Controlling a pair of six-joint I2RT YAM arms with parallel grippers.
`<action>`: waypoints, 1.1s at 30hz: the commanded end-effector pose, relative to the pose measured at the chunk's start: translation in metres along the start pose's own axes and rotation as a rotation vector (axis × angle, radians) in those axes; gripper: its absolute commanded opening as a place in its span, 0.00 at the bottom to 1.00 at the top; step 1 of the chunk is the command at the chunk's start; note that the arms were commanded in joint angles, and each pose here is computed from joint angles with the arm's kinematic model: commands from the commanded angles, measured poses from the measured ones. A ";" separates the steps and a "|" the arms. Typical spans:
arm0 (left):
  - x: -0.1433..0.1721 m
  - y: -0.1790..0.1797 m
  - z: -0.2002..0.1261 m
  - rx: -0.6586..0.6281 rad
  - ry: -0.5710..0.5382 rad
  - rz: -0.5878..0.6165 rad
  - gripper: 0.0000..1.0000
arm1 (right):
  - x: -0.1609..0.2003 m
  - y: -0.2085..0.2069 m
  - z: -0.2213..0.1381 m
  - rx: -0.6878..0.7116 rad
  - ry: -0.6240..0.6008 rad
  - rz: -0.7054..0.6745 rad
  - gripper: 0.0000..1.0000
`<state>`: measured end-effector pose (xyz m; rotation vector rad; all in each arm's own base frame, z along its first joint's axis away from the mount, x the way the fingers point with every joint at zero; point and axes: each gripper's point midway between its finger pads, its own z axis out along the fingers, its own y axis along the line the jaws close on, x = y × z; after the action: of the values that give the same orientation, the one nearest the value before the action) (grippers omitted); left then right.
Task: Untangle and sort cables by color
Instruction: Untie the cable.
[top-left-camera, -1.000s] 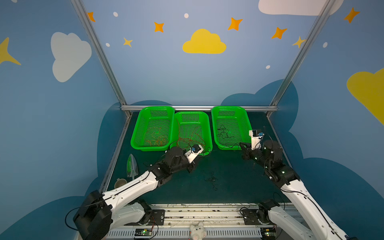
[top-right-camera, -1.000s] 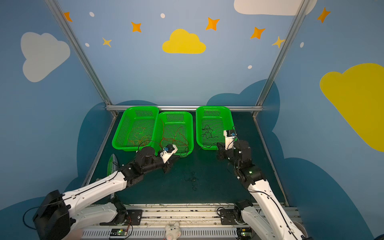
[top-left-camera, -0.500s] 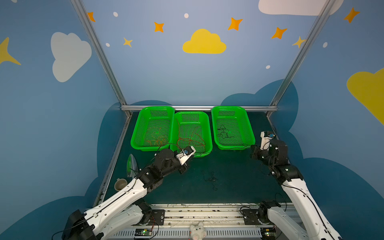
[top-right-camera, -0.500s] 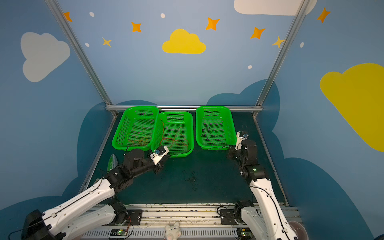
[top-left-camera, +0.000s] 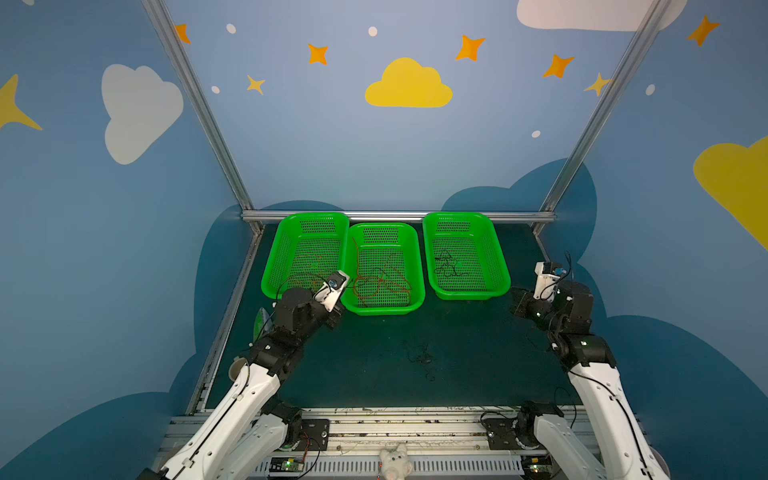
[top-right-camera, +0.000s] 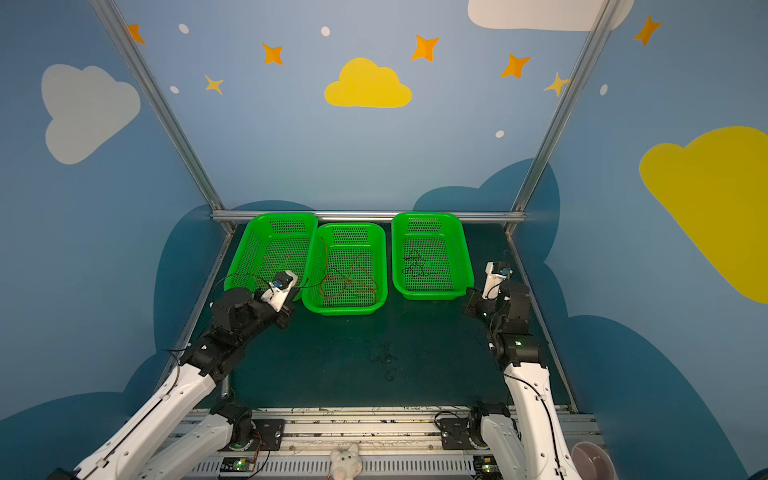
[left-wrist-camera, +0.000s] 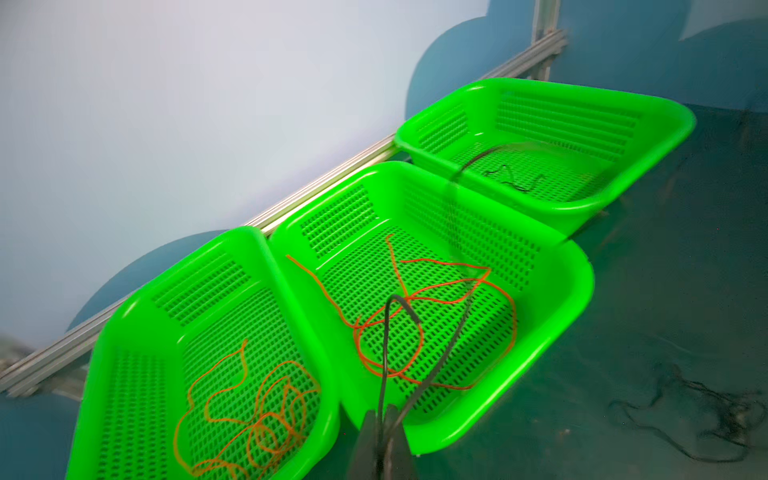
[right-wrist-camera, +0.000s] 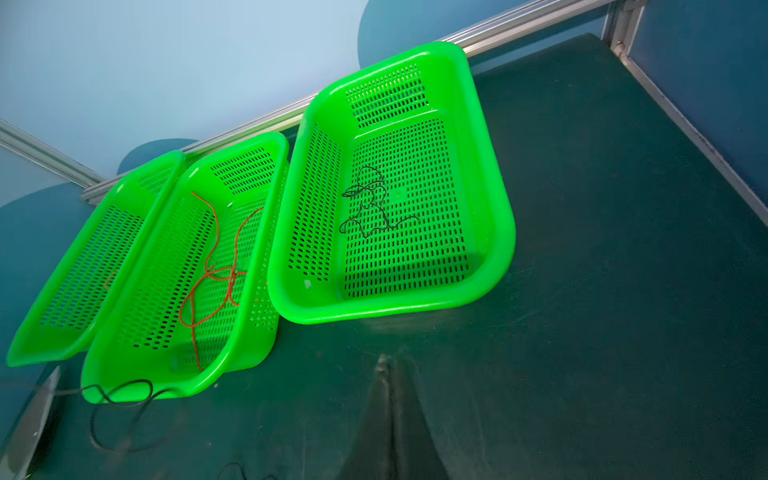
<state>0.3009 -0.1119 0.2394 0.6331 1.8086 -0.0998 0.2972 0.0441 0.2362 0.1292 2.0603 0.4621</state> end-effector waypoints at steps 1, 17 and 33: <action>-0.014 0.025 -0.008 -0.058 -0.031 -0.032 0.03 | -0.022 0.021 -0.007 -0.107 -0.060 -0.004 0.00; -0.107 -0.015 -0.037 0.277 -0.326 -0.005 0.03 | -0.010 0.089 0.005 -0.491 -0.025 -0.124 0.19; -0.205 -0.088 -0.054 0.526 -0.483 0.175 0.03 | 0.035 0.197 0.014 -0.852 0.094 -0.397 0.69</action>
<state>0.2579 -0.2318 0.4102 0.9987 1.3046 -0.5670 0.2747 0.2269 0.2555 -0.7076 1.8547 1.0491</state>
